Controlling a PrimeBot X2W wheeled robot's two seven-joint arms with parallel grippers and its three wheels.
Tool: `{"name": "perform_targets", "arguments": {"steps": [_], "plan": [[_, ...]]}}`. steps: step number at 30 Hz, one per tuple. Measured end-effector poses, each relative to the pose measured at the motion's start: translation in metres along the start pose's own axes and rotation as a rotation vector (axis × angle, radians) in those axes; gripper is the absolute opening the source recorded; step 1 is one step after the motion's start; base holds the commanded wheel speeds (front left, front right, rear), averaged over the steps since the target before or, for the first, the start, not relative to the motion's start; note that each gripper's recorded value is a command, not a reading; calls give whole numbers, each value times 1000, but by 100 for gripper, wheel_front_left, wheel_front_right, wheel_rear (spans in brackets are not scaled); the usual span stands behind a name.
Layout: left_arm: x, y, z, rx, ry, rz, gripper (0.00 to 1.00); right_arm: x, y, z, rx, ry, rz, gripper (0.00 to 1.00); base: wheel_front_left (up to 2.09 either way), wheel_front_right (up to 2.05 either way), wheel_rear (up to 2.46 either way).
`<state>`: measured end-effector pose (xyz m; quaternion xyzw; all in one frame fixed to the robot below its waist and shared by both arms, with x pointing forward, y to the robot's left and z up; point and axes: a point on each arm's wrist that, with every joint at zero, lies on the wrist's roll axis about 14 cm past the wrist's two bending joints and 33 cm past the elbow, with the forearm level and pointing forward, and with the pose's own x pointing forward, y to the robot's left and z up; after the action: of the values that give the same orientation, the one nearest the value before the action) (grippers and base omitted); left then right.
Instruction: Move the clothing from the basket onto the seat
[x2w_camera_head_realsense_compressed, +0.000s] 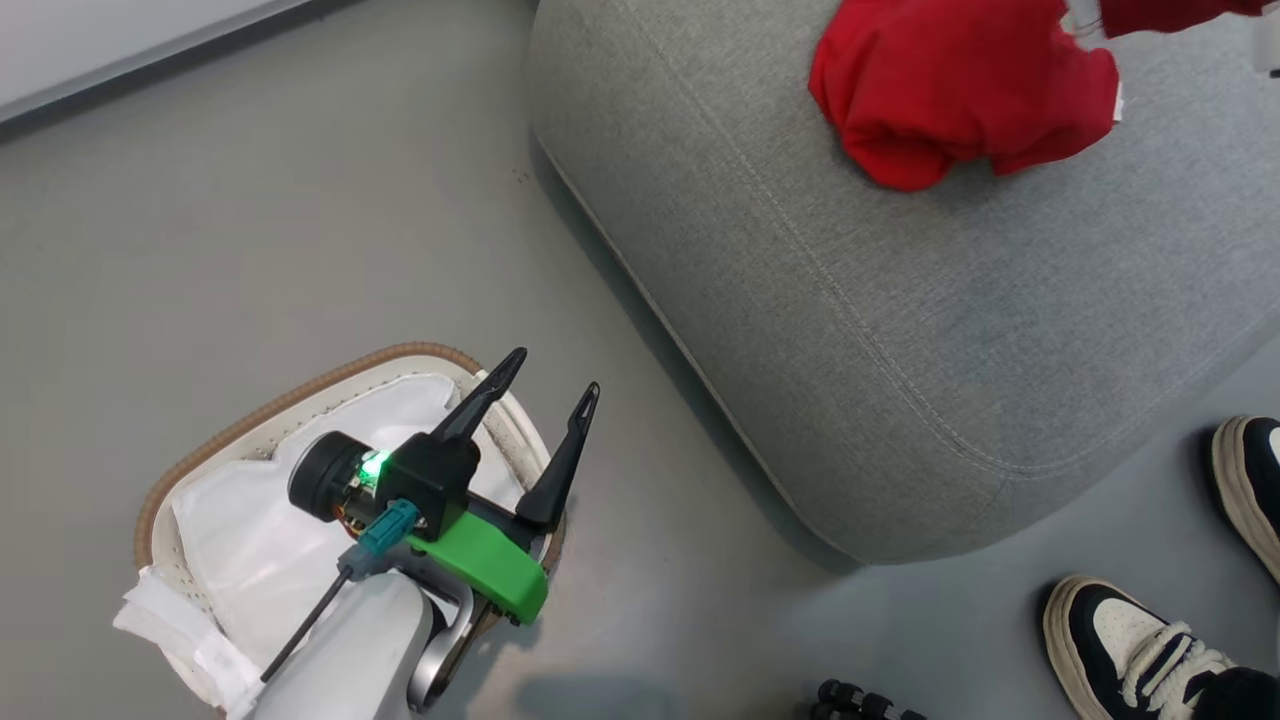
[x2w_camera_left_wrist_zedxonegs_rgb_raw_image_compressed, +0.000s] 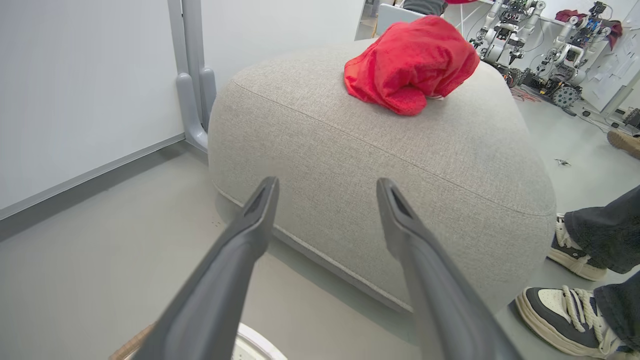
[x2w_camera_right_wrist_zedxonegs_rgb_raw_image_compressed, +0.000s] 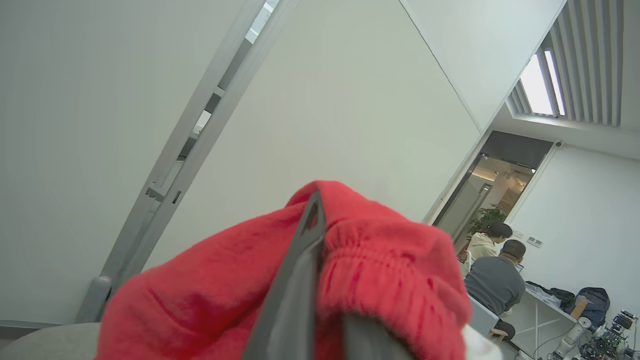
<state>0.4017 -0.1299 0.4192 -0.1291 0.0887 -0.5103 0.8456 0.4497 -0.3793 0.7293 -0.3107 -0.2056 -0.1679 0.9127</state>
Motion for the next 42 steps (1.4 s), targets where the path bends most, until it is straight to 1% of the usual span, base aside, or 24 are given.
{"name": "perform_targets", "arguments": {"steps": [5, 7, 10, 13, 15, 17, 21, 22, 23, 25, 26, 27, 30, 35, 37, 42], "plan": [[-6, 20, -14, -9, 23, 21, 100, 14, 2, -27, -31, 64, -38, 0, 0, 0, 0], [-9, 29, -20, -13, 33, 29, 100, 15, -1, -46, -52, 115, -63, 0, 0, 0, 0], [-13, 43, -26, -17, 39, 48, 100, 8, 6, -83, -64, 213, -70, 0, 0, 0, 0], [-20, 58, -34, -29, 51, 82, 100, -9, 15, -121, -44, 316, -97, 0, 0, 0, 0], [-27, 66, -44, -39, 74, 98, 100, -29, 34, -153, -19, 411, -92, 0, 0, 0, 0], [-33, 73, -53, -45, 91, 112, 100, -48, 50, -177, 5, 485, -90, 0, 0, 0, 0], [-43, 87, -64, -56, 114, 148, 100, -83, 83, -214, 60, 608, -79, 0, 0, 0, 0], [-46, 89, -65, -58, 118, 156, 100, -91, 92, -221, 68, 640, -64, 6, 0, 0, 0], [-47, 91, -67, -62, 120, 161, 100, -97, 98, -226, 76, 658, -57, 17, 0, 0, 0], [-50, 94, -68, -63, 125, 171, 100, -110, 108, -235, 95, 701, -48, 46, 0, 0, 0], [-50, 95, -68, -62, 126, 173, 100, -115, 110, -237, 102, 715, -49, 76, 0, 0, 0], [-50, 95, -67, -60, 126, 174, 100, -119, 110, -239, 108, 725, -52, 100, 0, 0, 0], [-48, 93, -63, -55, 119, 172, 100, -125, 108, -237, 116, 734, -52, 100, 0, 0, 0], [-43, 84, -52, -48, 102, 167, 100, -134, 102, -222, 131, 705, -51, 100, 0, 0, 0], [-42, 80, -49, -47, 98, 167, 100, -144, 101, -218, 136, 706, -46, 100, 0, 0, 0], [-46, 74, -40, -48, 92, 190, 100, -170, 103, -204, 201, 707, -34, 100, 0, 0, 0]]}}
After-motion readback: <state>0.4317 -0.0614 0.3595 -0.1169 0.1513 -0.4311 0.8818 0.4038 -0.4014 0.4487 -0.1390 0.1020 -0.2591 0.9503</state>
